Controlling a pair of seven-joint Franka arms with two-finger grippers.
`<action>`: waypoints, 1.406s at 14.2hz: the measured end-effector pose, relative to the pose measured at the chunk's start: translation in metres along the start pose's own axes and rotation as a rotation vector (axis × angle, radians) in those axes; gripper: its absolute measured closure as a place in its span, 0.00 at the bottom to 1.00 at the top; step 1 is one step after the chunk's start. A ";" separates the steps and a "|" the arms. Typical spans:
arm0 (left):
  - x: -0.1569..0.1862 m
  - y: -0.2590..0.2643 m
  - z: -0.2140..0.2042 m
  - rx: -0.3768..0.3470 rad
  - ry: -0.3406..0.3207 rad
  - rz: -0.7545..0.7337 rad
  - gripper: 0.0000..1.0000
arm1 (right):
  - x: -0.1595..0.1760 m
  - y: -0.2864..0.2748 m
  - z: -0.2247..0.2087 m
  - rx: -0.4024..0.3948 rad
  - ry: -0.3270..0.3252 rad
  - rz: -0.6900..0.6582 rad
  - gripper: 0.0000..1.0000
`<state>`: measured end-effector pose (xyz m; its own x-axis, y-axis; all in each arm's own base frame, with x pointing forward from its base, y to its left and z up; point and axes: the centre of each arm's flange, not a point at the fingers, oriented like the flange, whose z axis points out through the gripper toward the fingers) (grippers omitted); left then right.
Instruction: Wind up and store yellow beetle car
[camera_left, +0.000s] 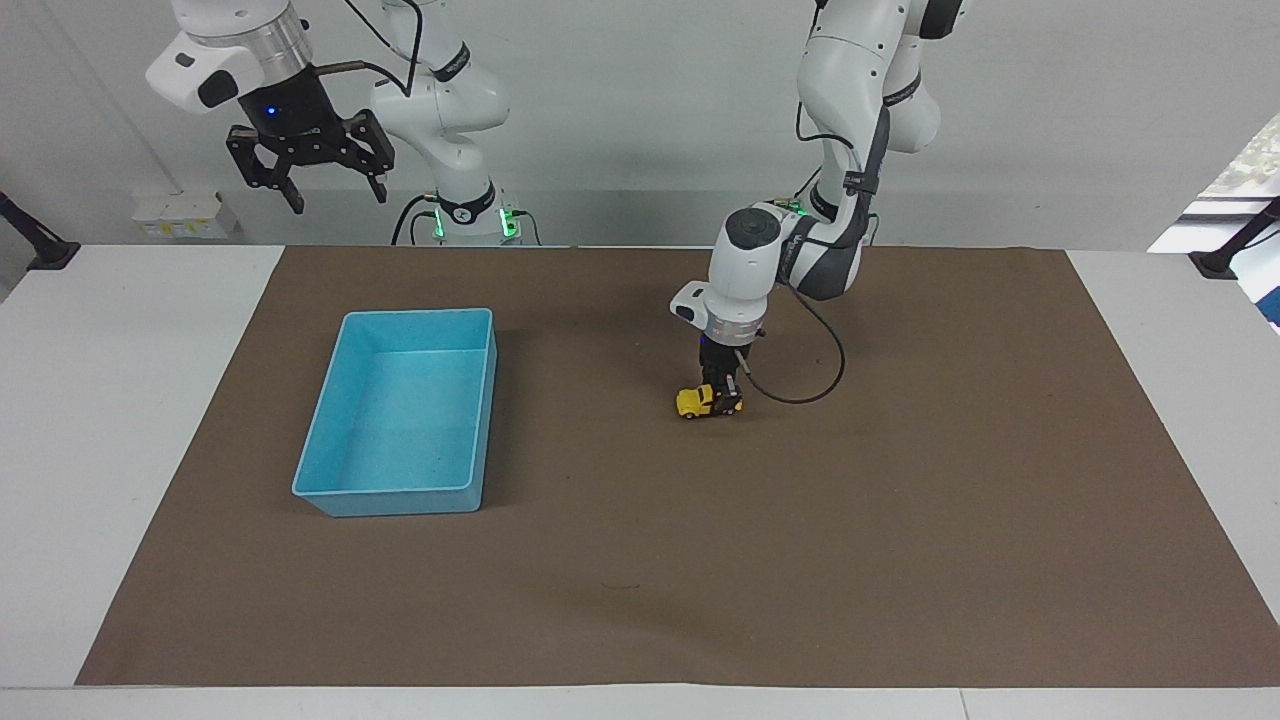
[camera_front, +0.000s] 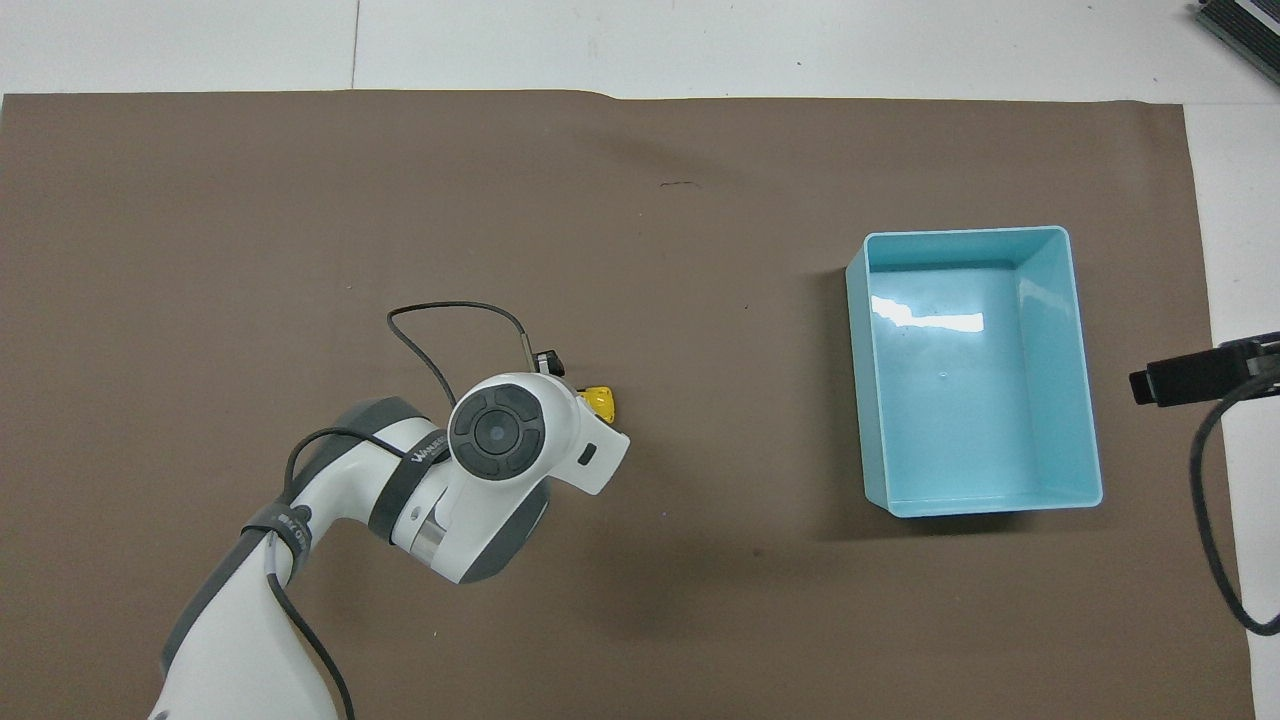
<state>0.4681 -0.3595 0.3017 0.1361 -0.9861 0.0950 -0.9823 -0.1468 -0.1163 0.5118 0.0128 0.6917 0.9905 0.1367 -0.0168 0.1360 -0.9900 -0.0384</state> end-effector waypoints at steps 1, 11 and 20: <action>0.004 0.004 0.002 0.000 0.002 0.014 0.53 | 0.000 0.001 0.000 0.000 0.000 0.001 0.00; -0.014 -0.010 0.002 -0.007 -0.011 0.080 0.53 | 0.000 0.001 0.000 0.000 0.000 0.002 0.00; -0.074 -0.042 0.000 -0.042 -0.048 0.124 0.53 | 0.000 0.002 0.000 0.000 0.000 0.004 0.00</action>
<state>0.4989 -0.2808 0.2998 0.0180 -0.9992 0.0345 -0.9963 -0.0208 -0.0828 0.5119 0.0106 0.6916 0.9910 0.1325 -0.0169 0.1318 -0.9905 -0.0386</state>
